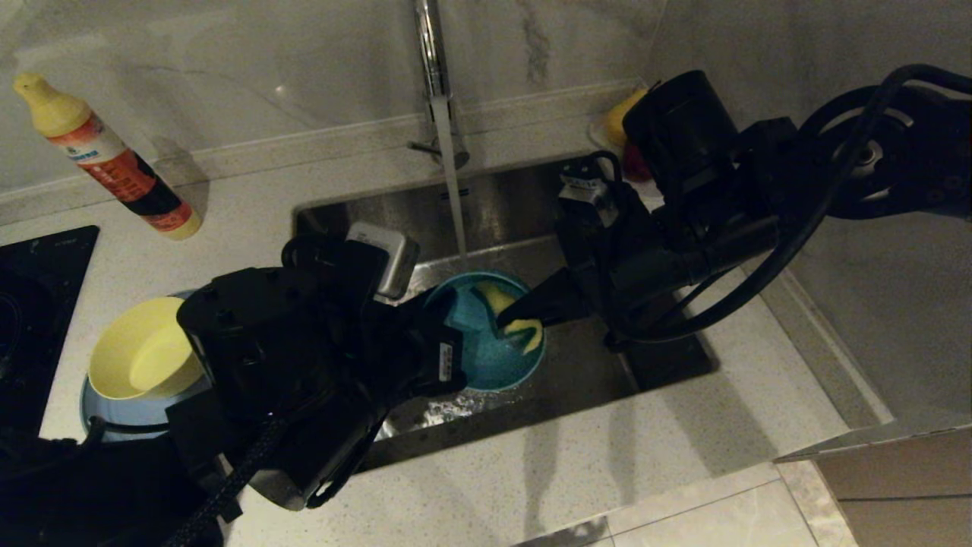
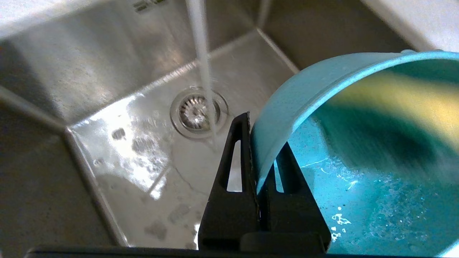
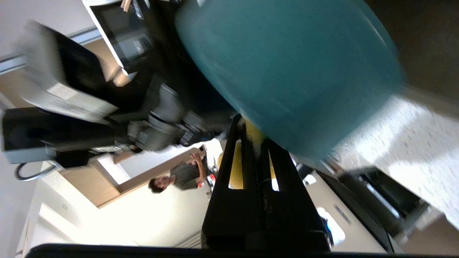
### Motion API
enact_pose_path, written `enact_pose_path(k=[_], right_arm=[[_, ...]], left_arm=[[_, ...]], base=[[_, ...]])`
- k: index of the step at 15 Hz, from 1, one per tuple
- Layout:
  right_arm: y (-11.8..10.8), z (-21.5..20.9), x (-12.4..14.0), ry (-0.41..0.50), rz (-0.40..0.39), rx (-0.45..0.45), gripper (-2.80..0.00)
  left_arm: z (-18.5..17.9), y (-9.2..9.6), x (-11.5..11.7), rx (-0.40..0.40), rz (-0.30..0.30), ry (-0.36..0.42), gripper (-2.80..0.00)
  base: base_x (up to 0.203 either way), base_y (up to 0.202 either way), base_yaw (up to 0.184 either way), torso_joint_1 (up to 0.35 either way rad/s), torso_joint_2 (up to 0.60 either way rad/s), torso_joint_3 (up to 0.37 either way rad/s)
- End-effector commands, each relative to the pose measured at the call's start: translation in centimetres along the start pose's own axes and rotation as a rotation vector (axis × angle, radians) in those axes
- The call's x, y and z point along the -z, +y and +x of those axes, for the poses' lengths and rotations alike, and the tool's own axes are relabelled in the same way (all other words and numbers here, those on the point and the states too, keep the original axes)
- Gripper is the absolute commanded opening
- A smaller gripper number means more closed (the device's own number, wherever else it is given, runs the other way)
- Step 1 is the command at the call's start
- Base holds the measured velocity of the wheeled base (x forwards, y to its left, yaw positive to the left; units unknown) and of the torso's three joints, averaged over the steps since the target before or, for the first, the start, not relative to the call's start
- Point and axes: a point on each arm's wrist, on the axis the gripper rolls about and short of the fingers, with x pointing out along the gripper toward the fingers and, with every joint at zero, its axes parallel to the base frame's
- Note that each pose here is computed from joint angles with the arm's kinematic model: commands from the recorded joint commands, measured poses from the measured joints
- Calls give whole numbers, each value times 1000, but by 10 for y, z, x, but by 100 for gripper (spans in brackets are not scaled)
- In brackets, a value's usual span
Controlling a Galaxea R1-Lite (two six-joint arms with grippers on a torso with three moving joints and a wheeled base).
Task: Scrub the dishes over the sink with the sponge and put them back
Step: Wipe the bowl
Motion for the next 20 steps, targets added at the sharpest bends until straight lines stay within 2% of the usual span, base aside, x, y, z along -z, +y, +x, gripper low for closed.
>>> enact_pose_path(k=[1, 5, 8, 13, 18, 20], right_arm=[[-1, 6, -2, -1, 1, -8, -280], [-5, 13, -3, 12, 7, -4, -280], [-6, 13, -3, 0, 13, 20, -280], [-2, 6, 6, 20, 39, 53, -280], [5, 0, 13, 34, 41, 56, -280], [10, -4, 14, 23, 27, 46, -280]], left_arm=[[-5, -3, 4, 19, 24, 8, -280], [6, -11, 15, 20, 37, -13, -280], [10, -12, 14, 7, 20, -69, -280], [7, -1, 5, -29, 8, -97, -280], [8, 4, 4, -77, 7, -94, -280], [7, 5, 7, -99, 25, -80, -280]], base=[[0, 0, 0, 0, 0, 0], [0, 0, 0, 0, 0, 0], [0, 0, 0, 0, 0, 0], [0, 0, 0, 0, 0, 0], [0, 0, 0, 0, 0, 0], [0, 0, 0, 0, 0, 0]])
